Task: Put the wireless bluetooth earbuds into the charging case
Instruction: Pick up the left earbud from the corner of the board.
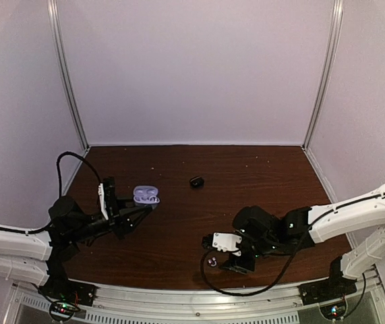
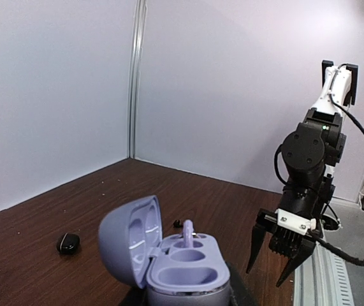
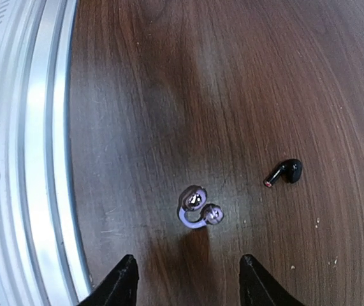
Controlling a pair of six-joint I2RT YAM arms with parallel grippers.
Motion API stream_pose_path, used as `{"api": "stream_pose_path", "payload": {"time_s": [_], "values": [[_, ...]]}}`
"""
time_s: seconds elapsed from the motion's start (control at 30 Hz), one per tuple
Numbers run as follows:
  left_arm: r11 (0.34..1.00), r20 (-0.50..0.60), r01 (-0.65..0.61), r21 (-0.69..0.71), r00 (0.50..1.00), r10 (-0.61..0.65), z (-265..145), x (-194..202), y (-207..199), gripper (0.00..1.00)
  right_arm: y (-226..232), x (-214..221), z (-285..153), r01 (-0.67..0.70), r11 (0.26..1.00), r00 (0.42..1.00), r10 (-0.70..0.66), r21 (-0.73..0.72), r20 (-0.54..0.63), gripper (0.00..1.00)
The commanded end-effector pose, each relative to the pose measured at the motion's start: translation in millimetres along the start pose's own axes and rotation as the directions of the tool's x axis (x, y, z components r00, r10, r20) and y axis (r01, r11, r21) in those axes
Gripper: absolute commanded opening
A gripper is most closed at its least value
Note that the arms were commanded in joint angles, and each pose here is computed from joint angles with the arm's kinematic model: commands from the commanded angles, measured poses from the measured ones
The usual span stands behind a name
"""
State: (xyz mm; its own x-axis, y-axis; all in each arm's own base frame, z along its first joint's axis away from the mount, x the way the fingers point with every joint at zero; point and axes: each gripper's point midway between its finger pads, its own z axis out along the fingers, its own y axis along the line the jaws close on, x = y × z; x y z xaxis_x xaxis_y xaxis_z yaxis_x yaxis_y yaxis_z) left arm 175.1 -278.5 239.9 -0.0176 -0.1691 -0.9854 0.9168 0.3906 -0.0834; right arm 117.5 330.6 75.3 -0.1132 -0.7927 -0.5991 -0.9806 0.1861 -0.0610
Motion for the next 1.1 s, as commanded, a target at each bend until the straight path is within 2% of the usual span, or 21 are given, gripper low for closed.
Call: {"api": "stream_pose_path", "payload": {"time_s": [0.0, 0.47, 0.63, 0.93, 1.07], "values": [[1.0, 0.04, -0.006, 0.021, 0.999, 0.005, 1.3, -12.6, -2.8, 0.0, -5.7, -17.7, 19.8, 0.099, 0.995, 0.993, -0.101, 0.031, 0.061, 0.55], [0.999, 0.027, -0.027, 0.03, 0.999, 0.026, 2.4, -12.7, -4.5, 0.0, -10.0, 2.9, 57.4, 0.21, 0.978, 0.976, -0.209, 0.004, -0.064, 0.5], [0.999, 0.021, -0.026, 0.032, 0.999, 0.026, 1.8, -10.7, -4.9, 0.0, -13.5, 11.9, 63.6, 0.206, 0.978, 0.974, -0.206, -0.013, -0.096, 0.42], [0.999, 0.014, -0.026, 0.03, 1.0, 0.026, 2.8, -7.3, -4.0, 0.0, -12.2, 25.1, 71.8, 0.202, 0.978, 0.968, -0.207, -0.048, -0.139, 0.34], [0.999, 0.013, -0.028, 0.029, 1.0, 0.028, 3.3, -6.4, -3.7, 0.0, -11.2, 24.7, 75.3, 0.182, 0.981, 0.971, -0.19, -0.067, -0.143, 0.26]]}}
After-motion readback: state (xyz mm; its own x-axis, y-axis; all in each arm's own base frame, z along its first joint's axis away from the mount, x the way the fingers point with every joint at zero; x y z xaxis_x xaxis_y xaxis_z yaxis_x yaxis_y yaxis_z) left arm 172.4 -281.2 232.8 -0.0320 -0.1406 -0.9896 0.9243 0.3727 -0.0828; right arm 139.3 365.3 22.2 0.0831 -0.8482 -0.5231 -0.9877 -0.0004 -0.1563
